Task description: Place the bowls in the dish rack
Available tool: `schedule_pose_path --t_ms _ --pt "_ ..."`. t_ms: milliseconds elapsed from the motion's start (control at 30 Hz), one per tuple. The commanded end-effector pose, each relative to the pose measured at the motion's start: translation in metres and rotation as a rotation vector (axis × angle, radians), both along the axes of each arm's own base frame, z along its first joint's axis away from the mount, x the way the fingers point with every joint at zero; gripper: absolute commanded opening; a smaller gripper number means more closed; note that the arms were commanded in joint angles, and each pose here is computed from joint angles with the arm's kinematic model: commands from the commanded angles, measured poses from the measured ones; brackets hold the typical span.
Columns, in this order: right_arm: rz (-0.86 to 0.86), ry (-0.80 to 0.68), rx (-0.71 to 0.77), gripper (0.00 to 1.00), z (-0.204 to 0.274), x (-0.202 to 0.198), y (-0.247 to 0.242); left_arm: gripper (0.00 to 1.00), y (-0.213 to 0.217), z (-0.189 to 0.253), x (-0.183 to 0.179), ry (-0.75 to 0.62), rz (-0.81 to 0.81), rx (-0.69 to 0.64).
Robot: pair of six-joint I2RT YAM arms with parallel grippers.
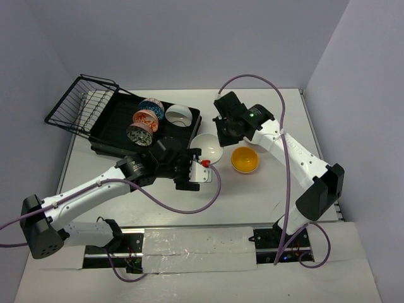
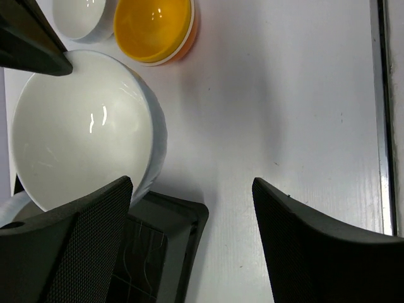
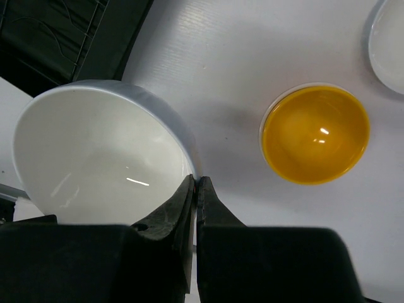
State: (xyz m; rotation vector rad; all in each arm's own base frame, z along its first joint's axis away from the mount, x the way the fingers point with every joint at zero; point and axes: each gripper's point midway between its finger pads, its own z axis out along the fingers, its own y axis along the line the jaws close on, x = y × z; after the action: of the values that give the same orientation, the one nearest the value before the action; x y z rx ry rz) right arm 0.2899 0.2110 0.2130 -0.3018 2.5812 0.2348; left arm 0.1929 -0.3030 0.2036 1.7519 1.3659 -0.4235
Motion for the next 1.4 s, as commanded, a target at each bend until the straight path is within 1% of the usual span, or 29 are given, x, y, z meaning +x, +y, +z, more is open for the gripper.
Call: schedule_pose_path --t_ms 0,133,233,467,833,1033,1233,1267,1367 --pt "0.015 -0.053 -0.014 0.0 0.018 0.004 0.003 0.82 -0.005 0.02 0.002 -0.084 -0.053 0.012" --pt "0.034 -0.052 -0.057 0.0 0.018 0.0 0.002 0.79 -0.007 0.022 0.005 -0.108 -0.056 0.036" --pt "0.051 -0.044 -0.084 0.0 0.015 -0.003 0.002 0.75 -0.009 0.02 0.005 -0.1 -0.063 0.068" --pt "0.091 -0.041 -0.133 0.0 0.015 -0.008 0.003 0.69 -0.006 0.004 0.01 -0.098 -0.042 0.166" --pt "0.136 -0.033 -0.175 0.0 0.01 -0.016 0.005 0.64 -0.01 -0.007 0.014 -0.123 -0.041 0.26" --pt "0.165 -0.021 -0.175 0.0 0.007 -0.02 0.008 0.6 -0.018 -0.003 0.016 -0.144 -0.056 0.265" --pt "0.186 -0.021 -0.155 0.0 0.008 -0.023 0.013 0.5 -0.026 -0.007 0.006 -0.118 -0.108 0.263" --pt "0.191 -0.02 -0.149 0.0 0.008 -0.024 0.014 0.47 -0.027 -0.009 0.002 -0.103 -0.124 0.26" --pt "0.202 -0.019 -0.132 0.0 0.01 -0.025 0.017 0.43 -0.029 -0.009 -0.005 -0.079 -0.15 0.251"
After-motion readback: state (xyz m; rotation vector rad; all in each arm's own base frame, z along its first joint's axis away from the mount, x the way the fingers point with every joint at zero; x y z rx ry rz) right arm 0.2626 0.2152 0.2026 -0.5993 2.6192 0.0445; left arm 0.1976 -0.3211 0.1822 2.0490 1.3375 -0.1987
